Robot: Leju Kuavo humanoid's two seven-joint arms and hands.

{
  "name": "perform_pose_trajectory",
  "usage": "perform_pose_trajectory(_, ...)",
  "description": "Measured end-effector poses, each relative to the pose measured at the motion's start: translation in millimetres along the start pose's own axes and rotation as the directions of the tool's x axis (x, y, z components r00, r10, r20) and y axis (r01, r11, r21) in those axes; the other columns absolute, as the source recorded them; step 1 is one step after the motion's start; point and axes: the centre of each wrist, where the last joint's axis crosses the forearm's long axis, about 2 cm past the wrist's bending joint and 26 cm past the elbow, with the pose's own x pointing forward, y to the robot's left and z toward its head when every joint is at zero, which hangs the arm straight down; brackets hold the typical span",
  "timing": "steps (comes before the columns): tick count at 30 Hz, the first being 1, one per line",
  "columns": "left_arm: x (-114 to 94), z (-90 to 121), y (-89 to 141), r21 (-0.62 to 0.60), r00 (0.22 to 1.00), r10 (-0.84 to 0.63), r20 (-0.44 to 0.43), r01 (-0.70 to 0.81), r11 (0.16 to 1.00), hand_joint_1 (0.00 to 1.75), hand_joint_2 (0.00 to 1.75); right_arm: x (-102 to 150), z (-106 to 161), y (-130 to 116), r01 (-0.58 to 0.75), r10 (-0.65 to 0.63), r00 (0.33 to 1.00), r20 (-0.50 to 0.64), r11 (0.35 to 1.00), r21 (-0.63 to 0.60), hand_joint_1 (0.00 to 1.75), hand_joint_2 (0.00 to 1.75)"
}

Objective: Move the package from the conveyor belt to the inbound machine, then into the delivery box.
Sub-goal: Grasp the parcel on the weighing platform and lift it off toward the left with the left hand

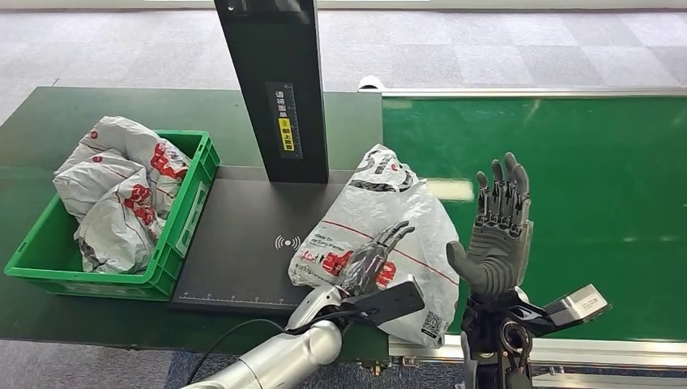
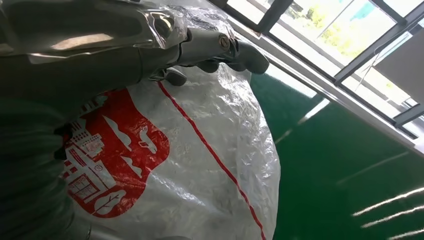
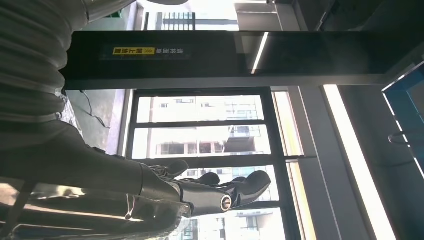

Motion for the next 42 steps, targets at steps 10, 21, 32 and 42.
perform_pose_trajectory(10,-5.1,6.1,-12.7,-0.159,0.981,-0.143,-0.132,0.121,0.980,0.00,1.75,-6.5,3.4,0.7,0.017,-0.017,1.000,-0.024,1.000,-0.009,0.00,1.75)
perform_pose_trajectory(21,-7.3,14.8,-25.1,-0.232,0.845,-0.516,-0.145,0.478,0.847,0.00,1.75,-9.8,4.4,2.6,0.034,-0.034,0.999,-0.031,0.999,-0.015,0.00,1.75)
perform_pose_trajectory(32,-11.1,18.3,-25.8,-0.173,0.809,-0.579,-0.101,0.559,0.811,1.04,1.75,-11.2,4.3,2.5,0.037,-0.037,0.999,-0.033,0.999,-0.020,0.00,1.75)
perform_pose_trajectory(42,-10.9,17.5,-23.0,-0.082,0.824,-0.563,-0.063,0.558,0.826,1.75,1.75,-11.5,5.2,2.4,0.037,-0.038,0.999,-0.033,0.999,-0.029,0.00,1.75)
